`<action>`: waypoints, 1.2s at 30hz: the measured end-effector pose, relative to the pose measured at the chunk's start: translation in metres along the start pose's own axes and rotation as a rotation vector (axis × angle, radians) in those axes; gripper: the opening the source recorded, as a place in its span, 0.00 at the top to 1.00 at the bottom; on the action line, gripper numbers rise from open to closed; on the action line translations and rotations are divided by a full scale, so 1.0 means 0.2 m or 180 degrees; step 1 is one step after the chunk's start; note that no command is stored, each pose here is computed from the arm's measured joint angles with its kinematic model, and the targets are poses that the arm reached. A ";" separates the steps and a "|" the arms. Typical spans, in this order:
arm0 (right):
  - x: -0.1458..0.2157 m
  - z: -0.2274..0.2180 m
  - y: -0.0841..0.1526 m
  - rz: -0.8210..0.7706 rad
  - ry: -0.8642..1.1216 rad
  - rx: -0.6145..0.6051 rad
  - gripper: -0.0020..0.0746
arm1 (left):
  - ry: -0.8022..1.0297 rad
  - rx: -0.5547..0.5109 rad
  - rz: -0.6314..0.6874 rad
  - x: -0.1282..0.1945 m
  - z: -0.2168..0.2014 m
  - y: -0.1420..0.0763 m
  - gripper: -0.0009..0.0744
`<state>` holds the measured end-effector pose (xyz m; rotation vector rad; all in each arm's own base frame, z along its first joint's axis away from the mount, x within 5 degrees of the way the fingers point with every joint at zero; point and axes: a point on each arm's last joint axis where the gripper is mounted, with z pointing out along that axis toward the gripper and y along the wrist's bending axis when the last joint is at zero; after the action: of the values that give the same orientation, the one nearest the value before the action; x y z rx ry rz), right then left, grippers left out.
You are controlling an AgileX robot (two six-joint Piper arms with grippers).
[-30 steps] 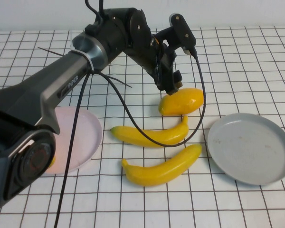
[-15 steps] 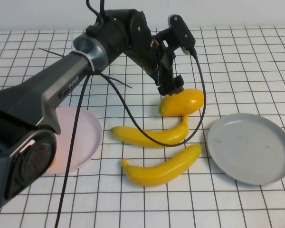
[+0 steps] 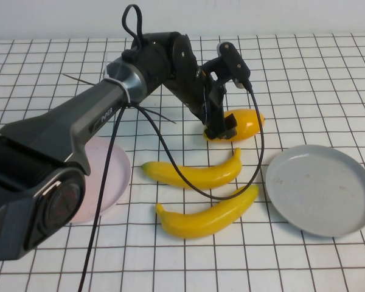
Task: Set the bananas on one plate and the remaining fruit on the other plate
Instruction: Put one type of fruit in the left plate
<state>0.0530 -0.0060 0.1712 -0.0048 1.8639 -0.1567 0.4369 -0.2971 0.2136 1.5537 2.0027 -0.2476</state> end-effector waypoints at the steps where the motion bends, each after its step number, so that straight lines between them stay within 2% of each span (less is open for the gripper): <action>1: 0.00 0.00 0.00 0.0000 0.0000 0.0000 0.99 | 0.0021 0.0035 -0.0005 0.00 0.00 0.00 0.10; 6: 0.00 0.00 0.00 0.0000 0.0000 0.0000 0.99 | 0.0105 0.0202 0.0003 0.02 0.01 -0.03 0.10; 16: 0.00 0.00 0.00 0.0000 0.0000 0.0000 0.99 | -0.0083 0.0102 0.0125 0.00 0.03 -0.01 0.10; 28: 0.00 0.00 0.00 0.0000 0.0000 0.0000 0.99 | -0.0021 0.0278 0.0126 0.06 0.17 -0.04 0.10; 30: 0.00 0.00 0.00 0.0000 0.0000 0.0000 0.99 | -0.0072 0.0253 0.0122 0.06 0.17 -0.04 0.13; 33: 0.00 0.00 0.00 0.0000 0.0000 0.0000 0.99 | -0.0154 0.0273 0.0055 0.04 0.17 -0.04 0.29; 36: 0.00 0.00 0.00 0.0000 0.0000 0.0000 0.99 | -0.0237 0.0306 -0.0017 0.03 0.17 -0.04 0.28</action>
<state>0.0530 -0.0060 0.1712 -0.0048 1.8639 -0.1567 0.4394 -0.3111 0.1803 1.5744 1.9630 -0.4034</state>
